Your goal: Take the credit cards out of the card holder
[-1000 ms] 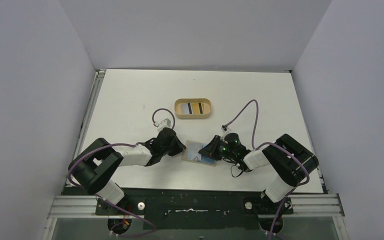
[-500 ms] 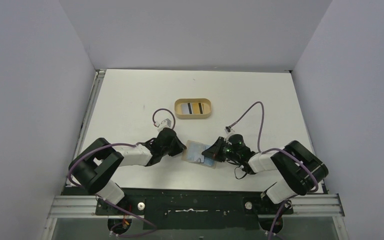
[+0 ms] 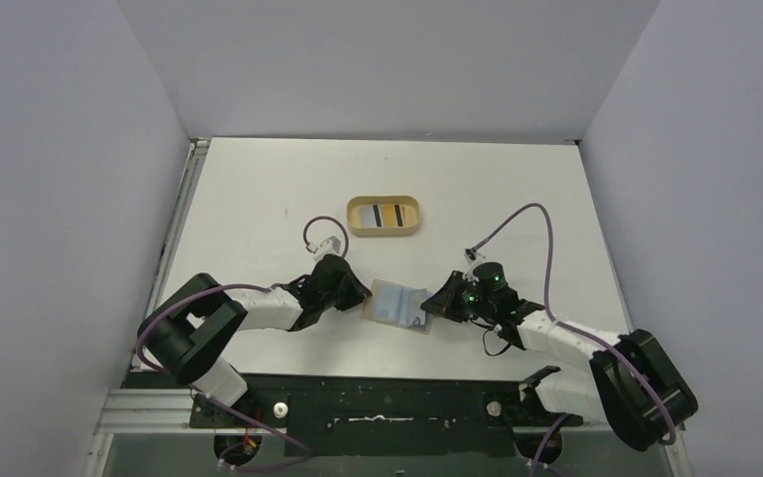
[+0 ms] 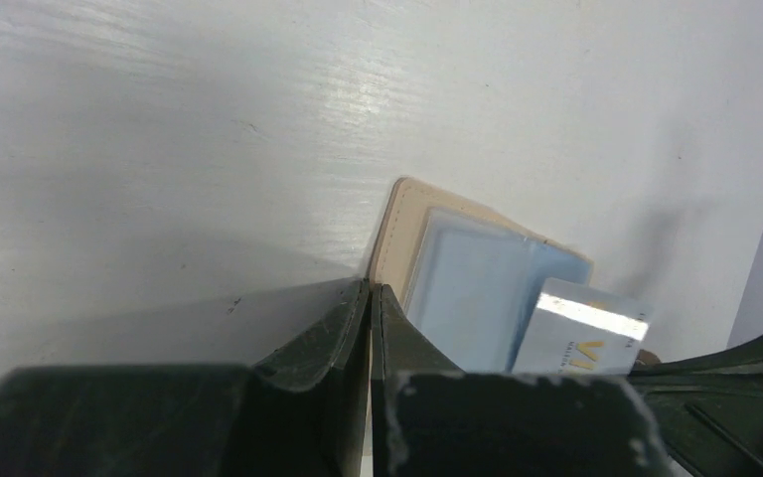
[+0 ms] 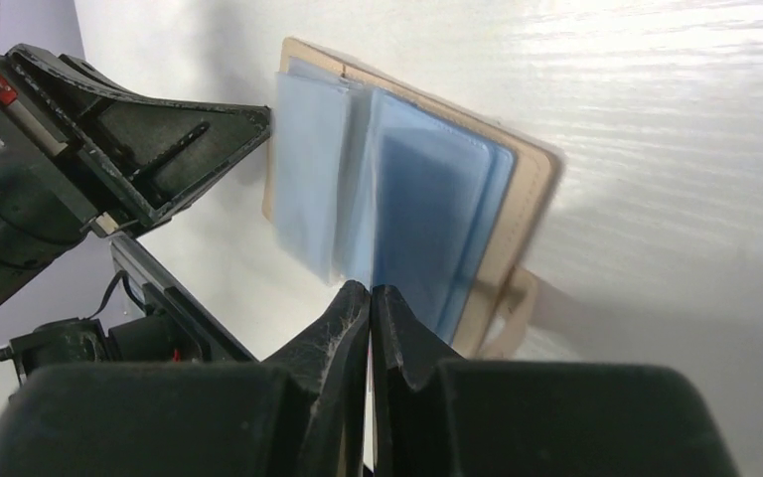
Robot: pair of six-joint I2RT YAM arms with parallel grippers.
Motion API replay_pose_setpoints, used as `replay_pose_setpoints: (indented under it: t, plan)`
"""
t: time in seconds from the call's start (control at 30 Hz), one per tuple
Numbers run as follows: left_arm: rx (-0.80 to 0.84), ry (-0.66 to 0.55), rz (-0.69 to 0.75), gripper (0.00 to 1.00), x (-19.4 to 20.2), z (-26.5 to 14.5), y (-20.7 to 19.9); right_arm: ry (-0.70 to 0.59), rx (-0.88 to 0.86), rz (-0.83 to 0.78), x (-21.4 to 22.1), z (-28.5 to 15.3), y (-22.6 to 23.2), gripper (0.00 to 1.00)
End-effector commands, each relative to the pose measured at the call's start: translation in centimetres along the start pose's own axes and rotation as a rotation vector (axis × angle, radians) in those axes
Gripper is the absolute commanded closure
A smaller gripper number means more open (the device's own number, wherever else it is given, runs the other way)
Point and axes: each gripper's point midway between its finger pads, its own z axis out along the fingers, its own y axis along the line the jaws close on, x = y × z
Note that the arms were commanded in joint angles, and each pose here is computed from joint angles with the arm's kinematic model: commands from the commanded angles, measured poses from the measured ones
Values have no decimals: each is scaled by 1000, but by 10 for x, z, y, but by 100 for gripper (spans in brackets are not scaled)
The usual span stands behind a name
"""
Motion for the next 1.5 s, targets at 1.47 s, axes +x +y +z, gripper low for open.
replay_pose_setpoints:
  t: [1.47]
  plan:
    - [-101, 37, 12, 100, 22, -12, 50, -30, -85, -264, -220, 178, 109, 100]
